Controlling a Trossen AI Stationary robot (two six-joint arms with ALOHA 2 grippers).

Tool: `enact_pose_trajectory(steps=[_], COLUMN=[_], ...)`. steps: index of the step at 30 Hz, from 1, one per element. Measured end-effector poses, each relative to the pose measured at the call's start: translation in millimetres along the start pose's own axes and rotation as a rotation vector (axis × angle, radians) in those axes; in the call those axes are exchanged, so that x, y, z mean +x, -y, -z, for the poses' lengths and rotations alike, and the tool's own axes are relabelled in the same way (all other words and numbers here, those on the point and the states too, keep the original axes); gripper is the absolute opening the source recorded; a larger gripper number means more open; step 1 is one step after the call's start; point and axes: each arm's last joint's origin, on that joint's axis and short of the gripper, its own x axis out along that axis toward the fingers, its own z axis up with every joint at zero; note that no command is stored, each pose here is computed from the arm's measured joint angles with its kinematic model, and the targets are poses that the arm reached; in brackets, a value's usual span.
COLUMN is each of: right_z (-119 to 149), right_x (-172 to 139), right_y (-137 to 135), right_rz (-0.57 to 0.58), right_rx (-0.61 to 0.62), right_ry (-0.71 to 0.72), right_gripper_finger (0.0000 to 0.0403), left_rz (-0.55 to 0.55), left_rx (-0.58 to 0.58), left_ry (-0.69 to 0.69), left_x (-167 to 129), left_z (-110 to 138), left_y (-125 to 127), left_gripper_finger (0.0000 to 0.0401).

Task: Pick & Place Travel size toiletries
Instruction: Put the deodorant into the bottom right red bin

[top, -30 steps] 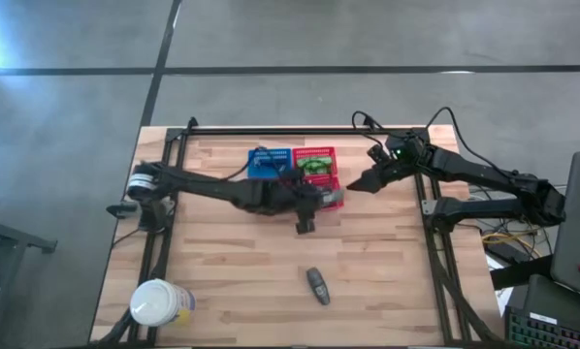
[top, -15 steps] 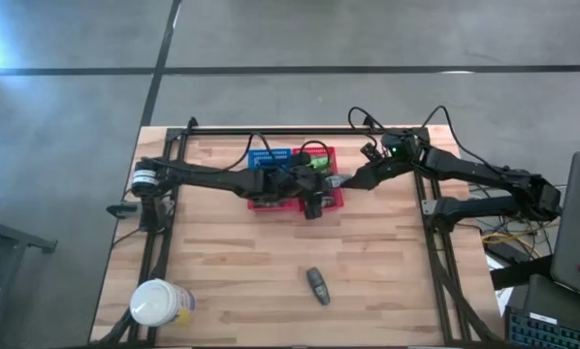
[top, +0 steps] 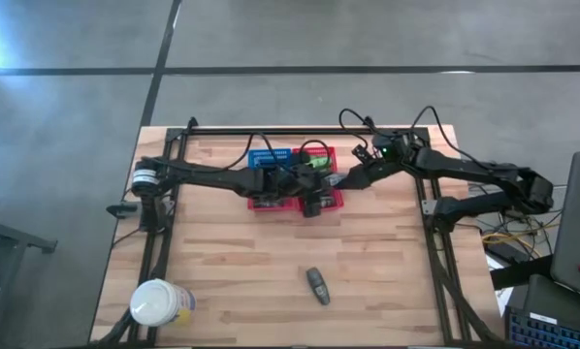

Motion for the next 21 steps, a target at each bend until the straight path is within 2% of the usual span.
enact_pose_trajectory(steps=[13, 17, 21], right_z=[-6.2, -9.0, -13.2], right_x=[15.0, 21.4, 28.5], right_y=[9.4, 14.0, 18.9], right_rz=[0.012, 0.046, 0.065], right_rx=[0.031, 0.048, 0.092], right_ry=[-0.001, 0.023, 0.055], right_gripper_finger=[0.0116, 0.0086, 0.0079], left_rz=[0.005, 0.017, 0.030], left_rx=[0.015, 0.041, 0.031], left_ry=[-0.069, -0.131, -0.239], left_x=[2.1, 1.0, -2.0], left_z=[14.2, 20.1, 30.4], left_y=[1.5, 1.5, 3.4], left_gripper_finger=[0.0212, 0.0219, 0.0235])
